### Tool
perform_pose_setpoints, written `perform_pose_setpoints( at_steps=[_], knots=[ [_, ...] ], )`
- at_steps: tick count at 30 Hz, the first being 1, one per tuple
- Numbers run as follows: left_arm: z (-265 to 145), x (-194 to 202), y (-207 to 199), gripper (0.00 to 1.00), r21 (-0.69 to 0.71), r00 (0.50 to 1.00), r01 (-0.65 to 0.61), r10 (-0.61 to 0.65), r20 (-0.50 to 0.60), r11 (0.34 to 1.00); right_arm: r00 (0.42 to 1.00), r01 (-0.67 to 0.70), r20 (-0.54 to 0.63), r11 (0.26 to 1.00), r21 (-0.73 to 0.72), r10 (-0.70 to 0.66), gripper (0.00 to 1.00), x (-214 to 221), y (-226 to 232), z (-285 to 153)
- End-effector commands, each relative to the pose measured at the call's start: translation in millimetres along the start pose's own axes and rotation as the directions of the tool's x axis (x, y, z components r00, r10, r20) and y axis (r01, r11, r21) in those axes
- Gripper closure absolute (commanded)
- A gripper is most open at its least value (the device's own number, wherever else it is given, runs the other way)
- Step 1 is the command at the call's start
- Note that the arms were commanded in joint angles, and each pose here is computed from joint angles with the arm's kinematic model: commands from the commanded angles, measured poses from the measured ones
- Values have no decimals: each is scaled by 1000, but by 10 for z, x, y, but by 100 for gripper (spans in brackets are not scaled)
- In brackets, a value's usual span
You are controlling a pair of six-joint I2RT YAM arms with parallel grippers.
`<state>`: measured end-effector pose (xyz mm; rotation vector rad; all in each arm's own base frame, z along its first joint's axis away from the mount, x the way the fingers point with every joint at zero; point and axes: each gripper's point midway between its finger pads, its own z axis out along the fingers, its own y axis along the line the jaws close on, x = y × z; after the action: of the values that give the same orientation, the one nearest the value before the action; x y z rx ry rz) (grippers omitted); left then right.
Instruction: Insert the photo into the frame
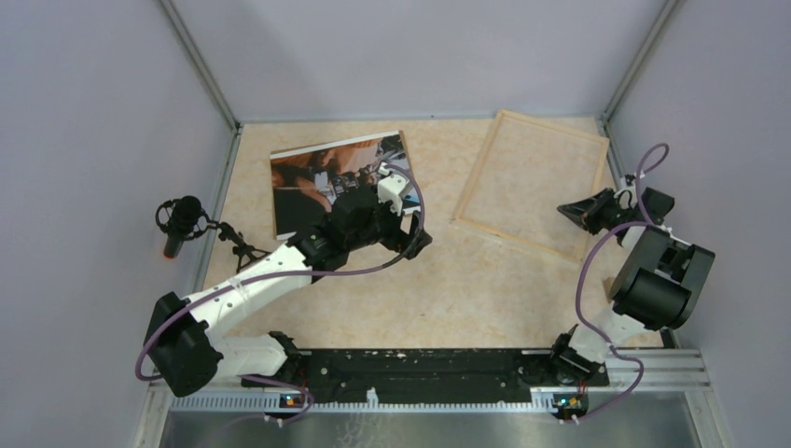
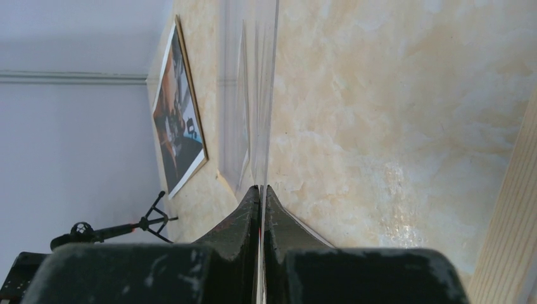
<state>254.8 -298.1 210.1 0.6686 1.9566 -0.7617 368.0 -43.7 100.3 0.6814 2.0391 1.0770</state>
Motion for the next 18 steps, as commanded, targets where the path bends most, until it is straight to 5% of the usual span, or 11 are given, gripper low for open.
perform_pose_setpoints(
  at_steps=[1, 18],
  knots=[
    [2, -98, -41, 2, 17, 999, -15, 14, 46, 1000, 996, 83, 34, 996, -26, -82, 100, -141, 54, -45],
    [8, -100, -56, 2, 19, 999, -18, 17, 44, 1000, 996, 82, 21, 996, -29, -82, 100, -128, 25, -51]
  ],
)
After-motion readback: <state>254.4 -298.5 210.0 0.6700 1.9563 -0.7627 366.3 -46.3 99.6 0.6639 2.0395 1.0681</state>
